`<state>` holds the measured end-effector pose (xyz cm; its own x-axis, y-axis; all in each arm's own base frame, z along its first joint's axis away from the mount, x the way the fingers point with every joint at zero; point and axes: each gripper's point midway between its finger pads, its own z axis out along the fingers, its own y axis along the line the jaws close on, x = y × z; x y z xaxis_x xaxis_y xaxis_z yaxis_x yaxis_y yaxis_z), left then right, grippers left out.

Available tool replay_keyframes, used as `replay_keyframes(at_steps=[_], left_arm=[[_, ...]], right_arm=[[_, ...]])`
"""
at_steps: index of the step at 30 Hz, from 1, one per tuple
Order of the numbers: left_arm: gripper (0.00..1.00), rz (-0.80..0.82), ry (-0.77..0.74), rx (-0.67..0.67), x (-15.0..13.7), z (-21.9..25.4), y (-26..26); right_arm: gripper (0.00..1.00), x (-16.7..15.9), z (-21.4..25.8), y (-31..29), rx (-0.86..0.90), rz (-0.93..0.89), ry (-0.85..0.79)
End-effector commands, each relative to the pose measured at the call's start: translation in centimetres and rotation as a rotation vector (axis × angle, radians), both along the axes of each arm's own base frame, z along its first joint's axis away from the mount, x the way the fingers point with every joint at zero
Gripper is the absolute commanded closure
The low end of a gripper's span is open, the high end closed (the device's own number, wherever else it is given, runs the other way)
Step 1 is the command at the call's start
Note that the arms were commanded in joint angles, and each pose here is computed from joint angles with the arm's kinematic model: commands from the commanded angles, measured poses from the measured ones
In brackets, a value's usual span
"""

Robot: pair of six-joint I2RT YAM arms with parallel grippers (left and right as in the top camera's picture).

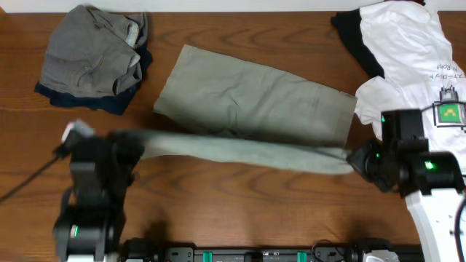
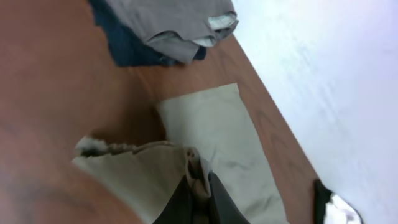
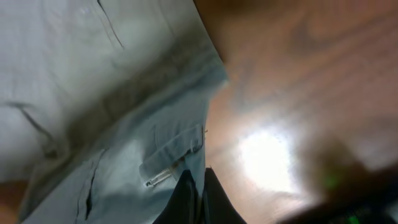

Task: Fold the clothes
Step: 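Lift the leg hems and fold them up toward the waistband, then lower the folded hems onto the waistband and open both grippers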

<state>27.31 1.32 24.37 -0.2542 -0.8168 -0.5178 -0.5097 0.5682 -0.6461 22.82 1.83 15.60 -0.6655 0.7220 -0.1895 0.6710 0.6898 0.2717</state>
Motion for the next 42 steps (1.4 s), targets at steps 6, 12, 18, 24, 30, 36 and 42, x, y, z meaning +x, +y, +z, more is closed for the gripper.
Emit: replay_keyframes(at_steps=[6, 12, 18, 24, 30, 36, 42], left_arm=[[0.94, 0.000, -0.007, 0.105, 9.3, -2.6, 0.8], [0.94, -0.019, -0.055, 0.124, 14.6, -5.0, 0.4], [0.94, -0.030, -0.118, 0.121, 18.2, -6.8, -0.4], [0.94, -0.030, -0.223, 0.117, 21.1, -7.1, -0.8], [0.94, -0.027, -0.294, 0.127, 23.1, -8.1, -0.9], [0.94, -0.025, -0.318, 0.126, 24.2, -9.7, -0.9], [0.94, -0.033, -0.291, 0.138, 24.8, -11.4, -1.0]], right_arm=[[0.99, 6.5, -2.1, -3.2, -0.144, -0.061, -0.061], [0.99, 10.8, -4.5, -4.1, -0.158, -0.057, -0.099], [0.99, 14.3, -5.4, -5.1, -0.181, -0.049, -0.183], [0.99, 16.6, -6.0, -5.9, -0.200, -0.072, -0.237], [0.99, 18.3, -8.1, -6.1, -0.204, -0.074, -0.245], [0.99, 19.8, -10.4, -6.1, -0.204, -0.075, -0.253], [0.99, 20.9, -11.3, -6.5, -0.218, -0.086, -0.277]])
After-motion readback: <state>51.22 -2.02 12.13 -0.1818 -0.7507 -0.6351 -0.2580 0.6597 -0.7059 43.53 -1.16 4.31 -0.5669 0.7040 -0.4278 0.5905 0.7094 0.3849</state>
